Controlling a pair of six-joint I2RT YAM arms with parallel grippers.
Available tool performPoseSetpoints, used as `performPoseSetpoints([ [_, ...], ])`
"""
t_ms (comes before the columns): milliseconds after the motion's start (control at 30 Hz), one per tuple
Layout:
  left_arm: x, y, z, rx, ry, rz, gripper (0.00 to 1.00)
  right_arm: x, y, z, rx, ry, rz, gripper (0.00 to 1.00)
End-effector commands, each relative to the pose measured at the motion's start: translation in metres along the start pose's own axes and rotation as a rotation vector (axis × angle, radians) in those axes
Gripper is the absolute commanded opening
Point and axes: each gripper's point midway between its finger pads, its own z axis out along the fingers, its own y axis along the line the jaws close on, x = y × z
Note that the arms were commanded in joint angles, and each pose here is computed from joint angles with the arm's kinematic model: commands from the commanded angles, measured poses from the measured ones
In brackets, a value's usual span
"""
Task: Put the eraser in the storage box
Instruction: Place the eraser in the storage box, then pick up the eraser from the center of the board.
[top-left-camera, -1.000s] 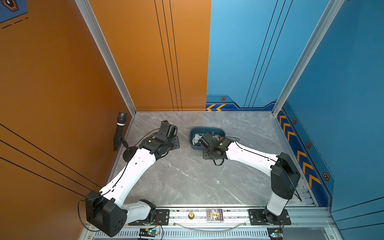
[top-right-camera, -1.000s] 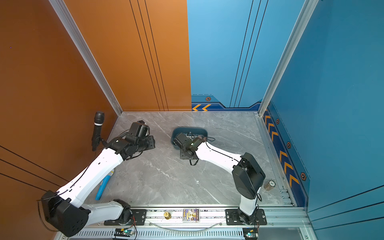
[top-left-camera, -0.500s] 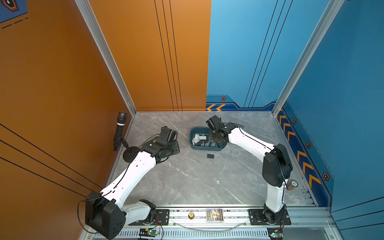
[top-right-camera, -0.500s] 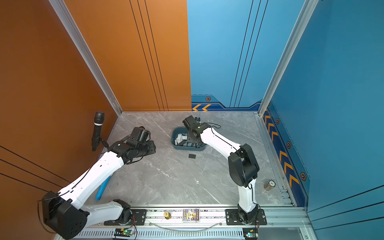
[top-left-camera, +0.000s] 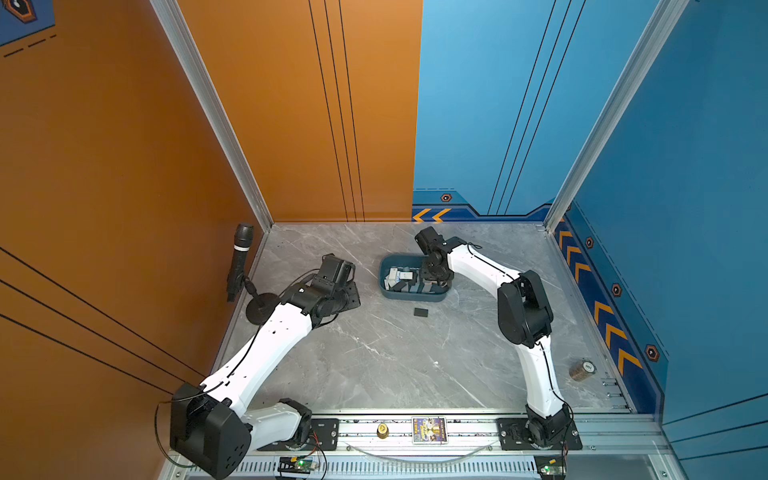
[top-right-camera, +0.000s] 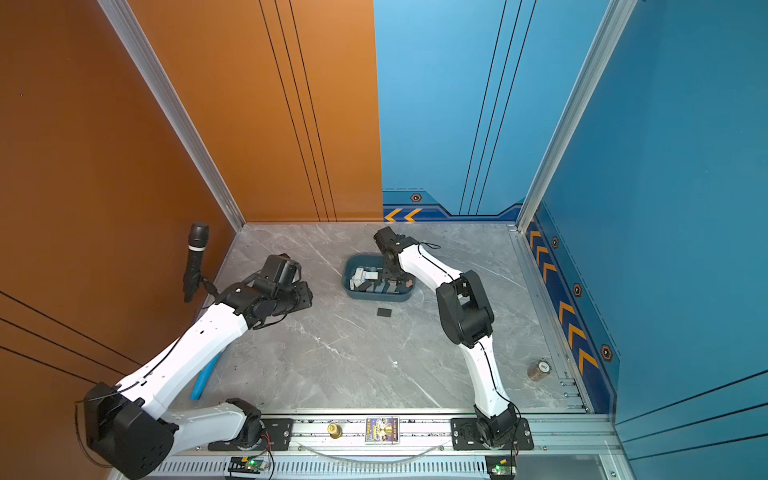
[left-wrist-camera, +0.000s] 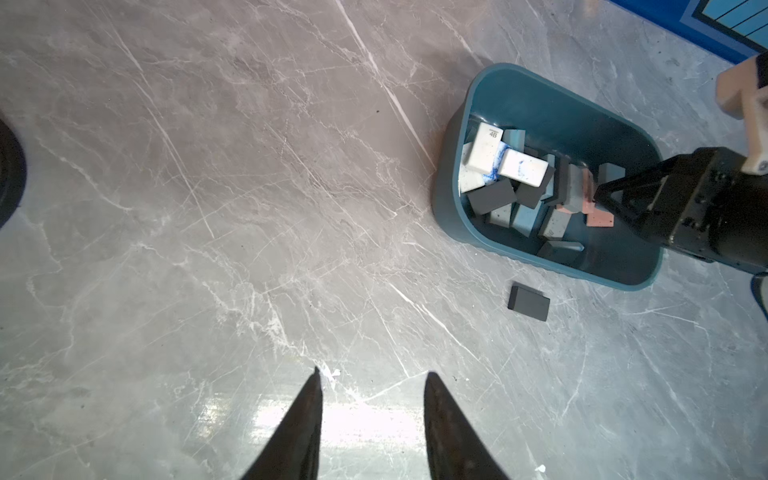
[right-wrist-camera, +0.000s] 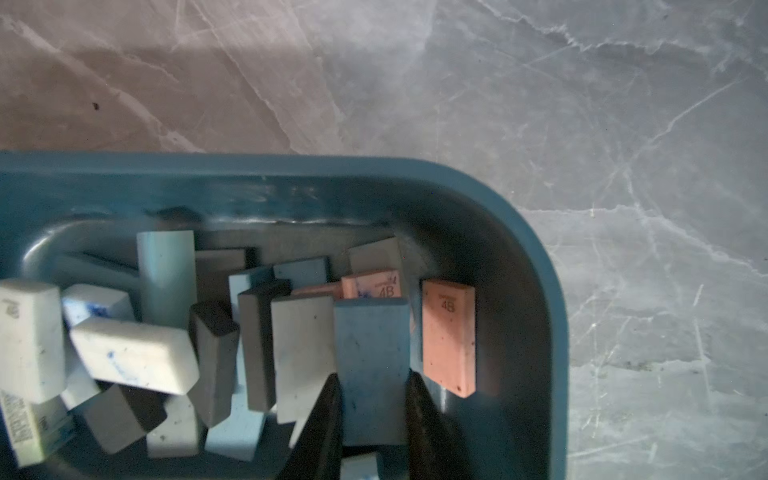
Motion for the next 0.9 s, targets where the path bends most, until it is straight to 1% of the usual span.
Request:
performPoseSetpoints([
  [0,0.007,-0.004,0.004,0.013,0.023,0.001,0.42,-0.002,-0.006,0.0,0.03,0.018,-0.019,0.27],
  [133,0.008,-0.008,0.005,0.019,0.028,0.007,0.41,0.0,-0.005,0.002,0.027,0.026,-0.018,0.35],
  [267,0.009,-0.016,0.005,0.033,0.028,0.015,0.41,-0.004,-0.004,-0.007,0.014,0.011,-0.013,0.44],
  [367,0.01,-0.022,0.005,0.04,0.03,0.025,0.41,-0.009,-0.004,-0.018,0.003,-0.007,-0.009,0.46],
  [533,0.015,-0.036,0.005,0.064,0.033,0.049,0.43,-0.019,-0.005,-0.056,-0.032,-0.065,0.0,0.48],
  [633,0.02,-0.045,0.007,0.074,0.046,0.069,0.44,-0.025,-0.009,-0.089,-0.06,-0.121,0.011,0.48],
  [733,0.026,-0.056,0.007,0.084,0.055,0.093,0.46,-0.025,-0.014,-0.113,-0.085,-0.166,0.025,0.49],
  [867,0.033,-0.071,0.008,0.093,0.063,0.13,0.5,-0.016,-0.028,-0.141,-0.108,-0.214,0.05,0.49],
])
